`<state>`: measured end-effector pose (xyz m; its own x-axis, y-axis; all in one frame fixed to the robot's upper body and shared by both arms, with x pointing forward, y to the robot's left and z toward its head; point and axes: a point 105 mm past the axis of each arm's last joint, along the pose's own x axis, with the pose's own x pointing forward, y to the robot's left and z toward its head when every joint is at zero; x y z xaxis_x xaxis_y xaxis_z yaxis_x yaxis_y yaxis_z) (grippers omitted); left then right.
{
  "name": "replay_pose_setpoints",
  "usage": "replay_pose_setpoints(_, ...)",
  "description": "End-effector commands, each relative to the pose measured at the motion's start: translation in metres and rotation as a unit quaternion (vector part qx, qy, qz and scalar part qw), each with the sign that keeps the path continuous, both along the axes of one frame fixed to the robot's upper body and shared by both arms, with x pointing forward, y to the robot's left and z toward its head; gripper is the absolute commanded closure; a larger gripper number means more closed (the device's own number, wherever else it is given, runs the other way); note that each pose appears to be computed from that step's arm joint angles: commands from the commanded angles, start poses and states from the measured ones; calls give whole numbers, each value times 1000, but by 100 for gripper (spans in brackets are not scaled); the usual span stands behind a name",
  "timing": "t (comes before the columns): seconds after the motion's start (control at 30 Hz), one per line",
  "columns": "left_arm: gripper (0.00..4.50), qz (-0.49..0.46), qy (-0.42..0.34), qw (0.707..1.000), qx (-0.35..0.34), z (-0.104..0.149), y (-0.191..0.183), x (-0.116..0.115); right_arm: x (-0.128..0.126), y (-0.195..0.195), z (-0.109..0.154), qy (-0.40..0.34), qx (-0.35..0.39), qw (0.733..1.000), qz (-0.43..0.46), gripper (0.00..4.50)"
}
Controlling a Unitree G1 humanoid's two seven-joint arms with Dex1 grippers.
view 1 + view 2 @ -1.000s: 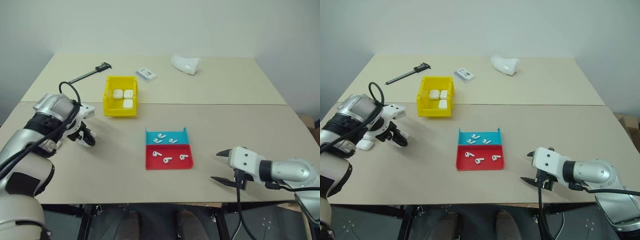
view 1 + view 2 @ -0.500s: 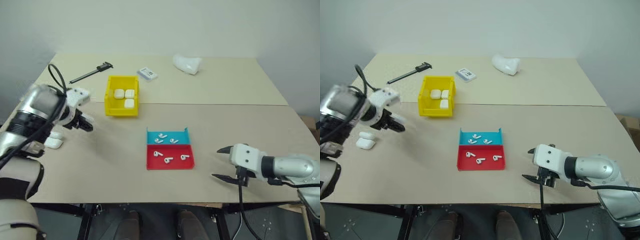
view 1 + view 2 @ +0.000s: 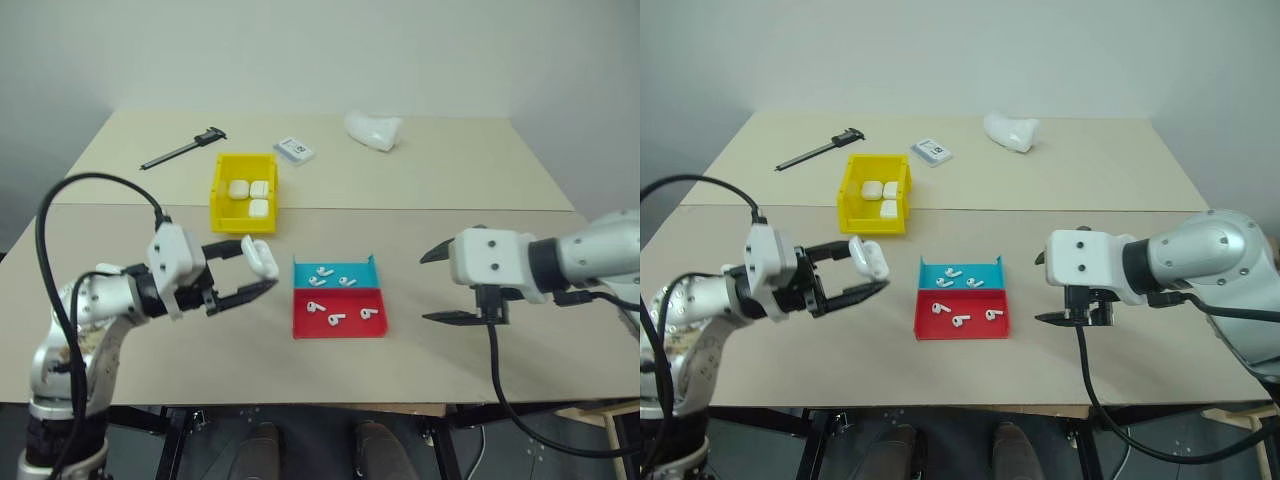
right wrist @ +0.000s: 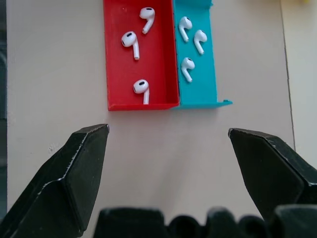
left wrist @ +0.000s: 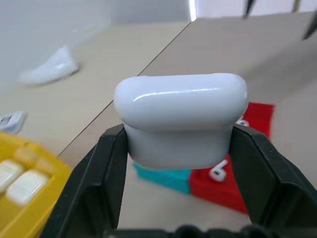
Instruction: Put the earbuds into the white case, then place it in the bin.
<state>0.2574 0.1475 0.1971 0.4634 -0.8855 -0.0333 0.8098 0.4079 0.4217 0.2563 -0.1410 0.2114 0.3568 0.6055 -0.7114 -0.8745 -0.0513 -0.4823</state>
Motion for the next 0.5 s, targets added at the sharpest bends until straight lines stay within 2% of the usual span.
replay_pose_setpoints(0.03, 173, -41, -60, 997, -29, -8, -16, -10, -6, 13, -5, 29, -47, 997, 48, 0)
replay_pose_setpoints(0.17, 173, -52, -72, 996, -18, -37, -19, -11, 2, 32, -10, 49, -79, 993, 70, 0)
replay_pose_setpoints(0.27, 173, -60, -80, 995, -1, -53, -18, -11, 20, 53, -18, 57, -65, 995, 55, 0)
replay_pose_setpoints(0.43, 173, -68, -92, 993, -10, -59, -22, -16, 33, 66, -33, 66, -75, 995, 32, 0)
replay_pose_setpoints(0.5, 173, -66, -98, 993, -14, -58, -24, -19, 40, 69, -39, 59, -78, 995, 18, 38)
